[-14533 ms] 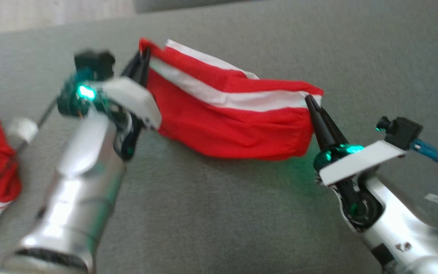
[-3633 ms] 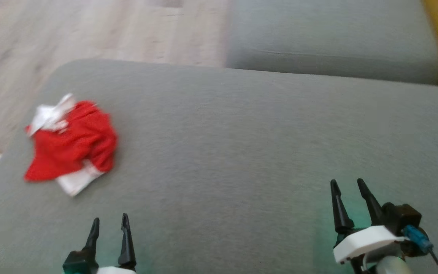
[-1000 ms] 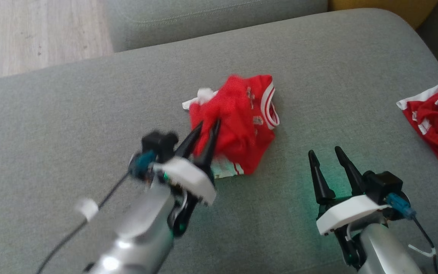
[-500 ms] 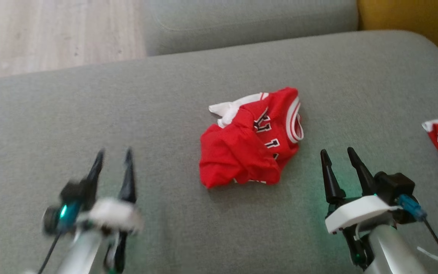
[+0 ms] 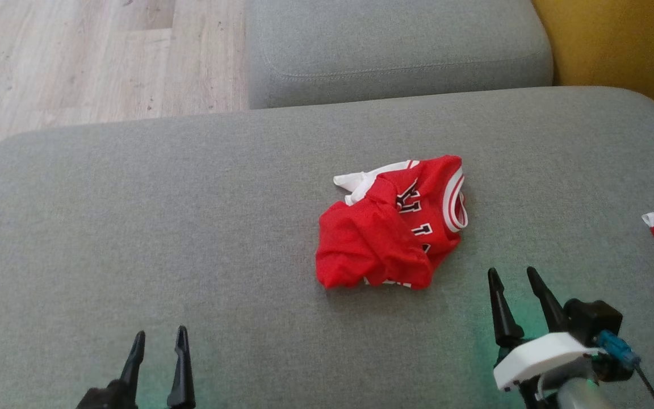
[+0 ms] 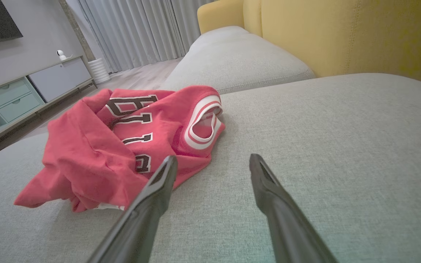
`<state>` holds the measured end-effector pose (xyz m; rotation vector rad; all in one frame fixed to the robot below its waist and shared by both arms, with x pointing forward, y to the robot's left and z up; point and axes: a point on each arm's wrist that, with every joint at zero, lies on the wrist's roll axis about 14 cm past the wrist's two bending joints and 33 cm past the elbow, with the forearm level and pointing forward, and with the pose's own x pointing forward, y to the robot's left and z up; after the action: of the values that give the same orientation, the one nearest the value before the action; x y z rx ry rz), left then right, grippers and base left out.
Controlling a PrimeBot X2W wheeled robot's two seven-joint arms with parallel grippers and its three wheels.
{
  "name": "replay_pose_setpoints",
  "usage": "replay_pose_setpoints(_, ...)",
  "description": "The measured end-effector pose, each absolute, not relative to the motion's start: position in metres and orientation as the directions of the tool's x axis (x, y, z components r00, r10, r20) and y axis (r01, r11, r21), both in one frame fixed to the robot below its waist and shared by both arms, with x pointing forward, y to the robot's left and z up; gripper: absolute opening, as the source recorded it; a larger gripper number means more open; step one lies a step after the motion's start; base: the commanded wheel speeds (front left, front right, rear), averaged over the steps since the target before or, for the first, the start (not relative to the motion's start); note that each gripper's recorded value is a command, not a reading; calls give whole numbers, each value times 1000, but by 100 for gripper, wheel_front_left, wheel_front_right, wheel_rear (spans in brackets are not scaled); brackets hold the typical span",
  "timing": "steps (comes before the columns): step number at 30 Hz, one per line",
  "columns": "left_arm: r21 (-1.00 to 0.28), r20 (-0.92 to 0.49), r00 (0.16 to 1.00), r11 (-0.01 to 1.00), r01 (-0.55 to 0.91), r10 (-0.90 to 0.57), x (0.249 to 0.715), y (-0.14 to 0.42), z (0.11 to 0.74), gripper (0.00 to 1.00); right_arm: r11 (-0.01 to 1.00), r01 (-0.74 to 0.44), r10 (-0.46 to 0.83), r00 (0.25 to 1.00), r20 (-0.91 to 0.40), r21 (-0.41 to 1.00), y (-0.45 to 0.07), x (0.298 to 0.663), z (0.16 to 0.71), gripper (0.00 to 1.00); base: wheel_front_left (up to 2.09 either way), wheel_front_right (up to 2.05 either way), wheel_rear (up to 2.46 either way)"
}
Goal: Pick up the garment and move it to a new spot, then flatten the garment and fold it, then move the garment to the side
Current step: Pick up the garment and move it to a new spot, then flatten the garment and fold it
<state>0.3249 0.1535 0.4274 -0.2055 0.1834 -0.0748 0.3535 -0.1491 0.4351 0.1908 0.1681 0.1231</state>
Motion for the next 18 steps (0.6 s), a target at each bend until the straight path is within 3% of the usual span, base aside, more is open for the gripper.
replay_pose_setpoints(13, -215, -191, 972, 972, 98, -140, 321, 142, 420, 100, 975, -124, 165, 960, -225, 185, -141, 350, 414, 100, 0, 0, 0)
replay_pose_setpoints(18, -236, -207, 966, 966, 105, -156, 322, 136, 415, 100, 973, -165, 197, 958, -209, 161, -132, 384, 425, 100, 0, 0, 0)
